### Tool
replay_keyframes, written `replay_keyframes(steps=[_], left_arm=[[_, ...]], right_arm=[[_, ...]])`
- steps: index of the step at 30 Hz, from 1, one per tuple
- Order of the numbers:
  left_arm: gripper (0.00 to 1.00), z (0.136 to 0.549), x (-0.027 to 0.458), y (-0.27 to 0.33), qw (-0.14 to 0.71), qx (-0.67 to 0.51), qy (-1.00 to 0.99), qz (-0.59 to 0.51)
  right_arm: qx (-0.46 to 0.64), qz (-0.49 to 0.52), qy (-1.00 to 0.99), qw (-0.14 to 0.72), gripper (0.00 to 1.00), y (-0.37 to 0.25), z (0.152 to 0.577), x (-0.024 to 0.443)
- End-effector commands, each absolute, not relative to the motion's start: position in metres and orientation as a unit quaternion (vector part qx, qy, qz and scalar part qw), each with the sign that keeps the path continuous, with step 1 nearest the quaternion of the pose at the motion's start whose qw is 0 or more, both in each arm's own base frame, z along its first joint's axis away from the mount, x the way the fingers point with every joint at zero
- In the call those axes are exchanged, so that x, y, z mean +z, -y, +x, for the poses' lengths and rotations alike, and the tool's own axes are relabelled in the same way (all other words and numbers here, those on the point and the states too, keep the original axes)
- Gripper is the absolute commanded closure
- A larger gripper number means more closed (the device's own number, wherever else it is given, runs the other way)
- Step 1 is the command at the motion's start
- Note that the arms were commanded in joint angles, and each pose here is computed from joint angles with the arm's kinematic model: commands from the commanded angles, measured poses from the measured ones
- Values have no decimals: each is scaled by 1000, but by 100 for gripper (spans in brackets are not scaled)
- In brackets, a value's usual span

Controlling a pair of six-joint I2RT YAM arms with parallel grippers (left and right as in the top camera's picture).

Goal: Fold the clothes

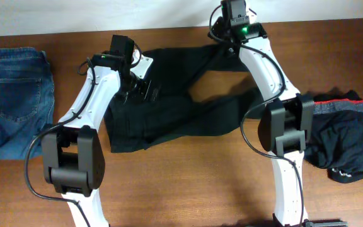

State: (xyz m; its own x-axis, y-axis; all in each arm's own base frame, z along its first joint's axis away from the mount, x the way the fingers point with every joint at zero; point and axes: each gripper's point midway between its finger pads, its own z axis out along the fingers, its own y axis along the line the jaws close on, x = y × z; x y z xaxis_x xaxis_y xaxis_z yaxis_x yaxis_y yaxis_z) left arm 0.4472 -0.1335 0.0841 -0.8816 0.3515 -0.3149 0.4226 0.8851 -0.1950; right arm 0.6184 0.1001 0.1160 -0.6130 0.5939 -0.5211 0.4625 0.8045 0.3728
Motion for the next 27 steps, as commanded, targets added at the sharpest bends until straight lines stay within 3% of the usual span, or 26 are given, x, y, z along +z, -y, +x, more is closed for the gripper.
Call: replay_keyframes(steps=[1, 6, 8, 12, 15, 18, 20, 22, 25, 27], left_arm=[[1, 448, 86, 133, 135, -133, -962, 196], [1, 446, 86, 133, 131, -133, -963, 195], [1, 445, 85, 133, 130, -133, -963, 195], [1, 445, 85, 132, 129, -133, -963, 195], [1, 445, 85, 133, 129, -133, -963, 196], [1, 445, 85, 133, 129, -133, -963, 196], [1, 445, 85, 133, 129, -133, -963, 196], [1, 445, 85, 133, 129, -133, -963, 196], [1, 445, 85, 133, 129, -133, -963, 196], [1, 445, 85, 133, 129, -133, -963, 196]], right_arm=[[88, 310, -889, 325, 20, -94, 625, 99], [99, 317, -888, 319, 24, -94, 633, 76], [109, 317, -886, 320, 34, -97, 637, 68], [116, 316, -887, 316, 43, -99, 641, 54], [117, 316, -887, 315, 59, -100, 643, 46], [119, 317, -886, 319, 65, -98, 645, 46], [123, 319, -883, 322, 80, -93, 648, 48], [135, 311, -884, 322, 89, -91, 651, 54], [163, 276, -888, 331, 96, -91, 659, 79], [165, 249, -887, 352, 96, -84, 662, 123]])
